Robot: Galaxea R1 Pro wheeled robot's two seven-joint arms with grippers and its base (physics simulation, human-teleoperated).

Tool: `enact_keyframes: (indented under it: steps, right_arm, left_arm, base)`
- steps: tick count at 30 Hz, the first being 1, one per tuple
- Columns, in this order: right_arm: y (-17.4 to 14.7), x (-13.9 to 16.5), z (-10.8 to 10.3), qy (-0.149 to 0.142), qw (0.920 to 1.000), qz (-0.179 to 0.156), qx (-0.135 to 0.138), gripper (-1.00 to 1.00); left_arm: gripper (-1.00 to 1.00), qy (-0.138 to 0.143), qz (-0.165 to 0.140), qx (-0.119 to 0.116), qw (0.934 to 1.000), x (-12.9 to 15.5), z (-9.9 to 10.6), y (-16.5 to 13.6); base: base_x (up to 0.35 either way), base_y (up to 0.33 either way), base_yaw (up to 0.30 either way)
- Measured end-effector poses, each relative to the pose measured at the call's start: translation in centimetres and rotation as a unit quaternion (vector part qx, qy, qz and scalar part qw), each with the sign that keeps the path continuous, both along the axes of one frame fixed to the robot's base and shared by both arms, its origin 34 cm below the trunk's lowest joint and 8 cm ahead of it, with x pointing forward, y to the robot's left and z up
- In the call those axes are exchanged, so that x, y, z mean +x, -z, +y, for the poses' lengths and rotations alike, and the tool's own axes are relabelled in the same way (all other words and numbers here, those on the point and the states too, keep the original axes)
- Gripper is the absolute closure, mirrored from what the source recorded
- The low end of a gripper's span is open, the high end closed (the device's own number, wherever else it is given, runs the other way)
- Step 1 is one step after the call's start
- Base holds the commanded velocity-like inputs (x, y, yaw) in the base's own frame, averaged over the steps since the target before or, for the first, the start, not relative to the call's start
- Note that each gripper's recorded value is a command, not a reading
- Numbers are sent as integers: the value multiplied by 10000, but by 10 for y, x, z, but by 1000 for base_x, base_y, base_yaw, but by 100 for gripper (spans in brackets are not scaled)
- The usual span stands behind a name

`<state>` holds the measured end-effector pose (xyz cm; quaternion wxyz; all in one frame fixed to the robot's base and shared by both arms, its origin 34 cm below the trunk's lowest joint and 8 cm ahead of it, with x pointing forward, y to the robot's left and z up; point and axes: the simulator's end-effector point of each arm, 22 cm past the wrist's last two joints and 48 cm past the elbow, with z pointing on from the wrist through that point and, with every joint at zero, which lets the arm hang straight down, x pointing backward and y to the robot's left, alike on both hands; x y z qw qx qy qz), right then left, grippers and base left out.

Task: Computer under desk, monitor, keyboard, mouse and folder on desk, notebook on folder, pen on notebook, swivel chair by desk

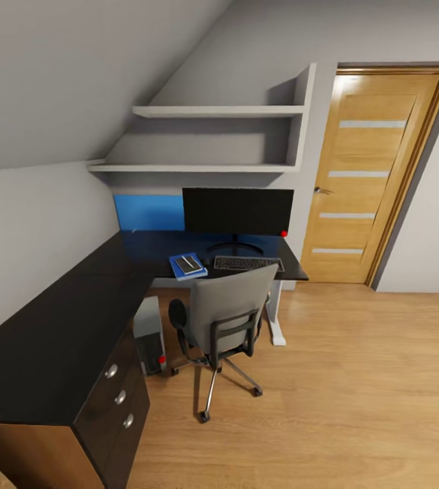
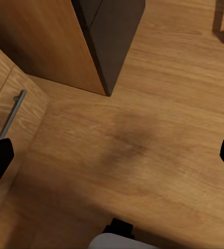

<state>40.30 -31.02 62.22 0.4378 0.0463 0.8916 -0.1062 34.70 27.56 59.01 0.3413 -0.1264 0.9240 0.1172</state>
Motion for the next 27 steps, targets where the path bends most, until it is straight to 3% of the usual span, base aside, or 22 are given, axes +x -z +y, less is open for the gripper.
enact_keyframes:
  steps: [27]
  right_arm:
    - [13, -12, 11, -70, 9994, 323, 59, -100]
  left_arm:
    - [-100, 12, 68, -12, 10000, -4, -2, 3]
  base:
    - [0, 0, 26]
